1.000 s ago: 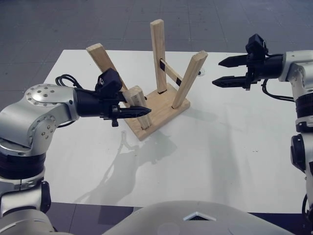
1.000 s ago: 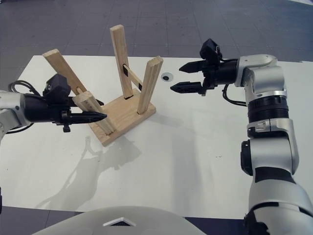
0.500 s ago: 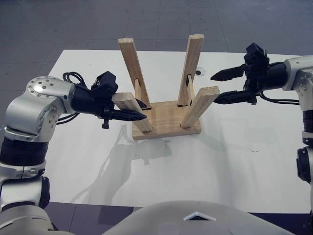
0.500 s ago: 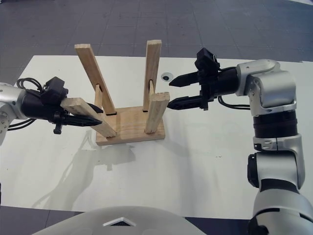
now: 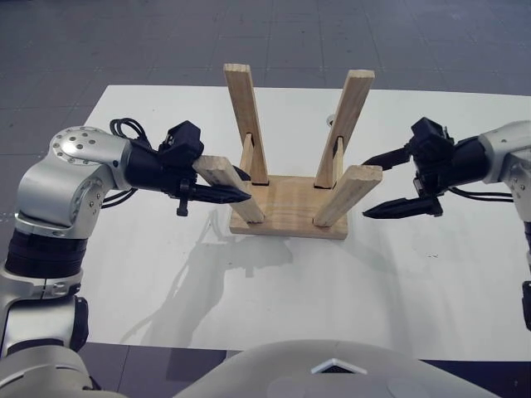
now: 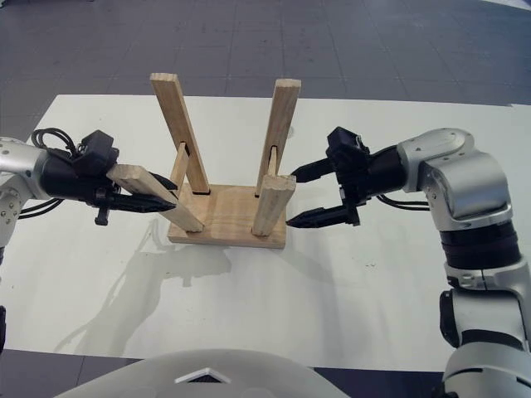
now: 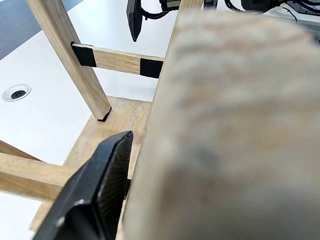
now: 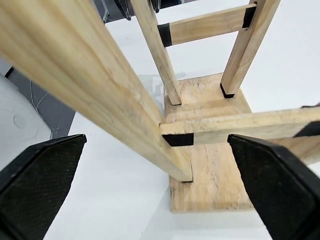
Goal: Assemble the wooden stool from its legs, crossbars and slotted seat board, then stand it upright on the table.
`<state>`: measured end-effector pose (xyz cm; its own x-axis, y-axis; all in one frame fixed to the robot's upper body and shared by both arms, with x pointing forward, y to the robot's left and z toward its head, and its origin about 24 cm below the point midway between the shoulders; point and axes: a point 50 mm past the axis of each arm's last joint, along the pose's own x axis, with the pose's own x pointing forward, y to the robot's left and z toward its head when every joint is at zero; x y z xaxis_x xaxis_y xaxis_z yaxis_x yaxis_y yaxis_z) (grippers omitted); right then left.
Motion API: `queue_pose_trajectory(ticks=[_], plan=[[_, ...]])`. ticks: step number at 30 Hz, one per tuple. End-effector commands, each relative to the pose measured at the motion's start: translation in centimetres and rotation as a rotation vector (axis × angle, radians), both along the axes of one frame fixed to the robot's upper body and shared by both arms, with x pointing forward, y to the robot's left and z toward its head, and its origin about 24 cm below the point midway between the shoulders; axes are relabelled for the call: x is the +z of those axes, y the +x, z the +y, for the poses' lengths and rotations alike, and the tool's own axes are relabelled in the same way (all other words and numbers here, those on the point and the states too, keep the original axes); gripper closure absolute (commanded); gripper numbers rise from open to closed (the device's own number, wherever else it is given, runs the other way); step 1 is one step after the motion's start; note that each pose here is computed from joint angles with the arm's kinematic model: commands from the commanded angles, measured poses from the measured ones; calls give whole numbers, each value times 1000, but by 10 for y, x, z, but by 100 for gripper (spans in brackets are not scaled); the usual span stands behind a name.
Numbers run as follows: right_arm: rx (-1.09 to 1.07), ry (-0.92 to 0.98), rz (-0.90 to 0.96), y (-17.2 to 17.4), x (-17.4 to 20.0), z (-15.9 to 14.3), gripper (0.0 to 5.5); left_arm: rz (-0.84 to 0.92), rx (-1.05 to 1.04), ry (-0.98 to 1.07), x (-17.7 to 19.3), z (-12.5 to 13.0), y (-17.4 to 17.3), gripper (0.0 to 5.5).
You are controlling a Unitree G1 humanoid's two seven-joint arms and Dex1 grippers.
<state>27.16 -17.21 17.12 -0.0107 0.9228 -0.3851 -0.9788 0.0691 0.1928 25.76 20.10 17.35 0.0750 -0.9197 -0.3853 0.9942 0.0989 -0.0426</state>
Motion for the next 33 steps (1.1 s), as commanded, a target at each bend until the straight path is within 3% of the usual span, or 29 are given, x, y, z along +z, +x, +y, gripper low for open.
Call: queue_pose_trajectory(ticks=[1,9,16,21,25,29,33], plan=[[-62,28,-21,-1,2,8,48,29,23,20,-10,0,-2,379],[-95,29,120,-12,-11,6,184,27,107,-17,-15,1,-1,379],[-109,139,341,-7,-8,14,312,191,94,-120,-18,-7,-10,379],[-145,187,604,-9,-8,10,316,332,112,-172,-16,-6,-13,379],[-44,180,784,-28,-3,2,316,461,137,-205,-13,-1,-13,379],[31,186,901,-36,5,-8,317,497,151,-226,-12,3,-15,379],[-39,176,969,-26,-1,-13,317,563,132,-317,2,5,-15,379]])
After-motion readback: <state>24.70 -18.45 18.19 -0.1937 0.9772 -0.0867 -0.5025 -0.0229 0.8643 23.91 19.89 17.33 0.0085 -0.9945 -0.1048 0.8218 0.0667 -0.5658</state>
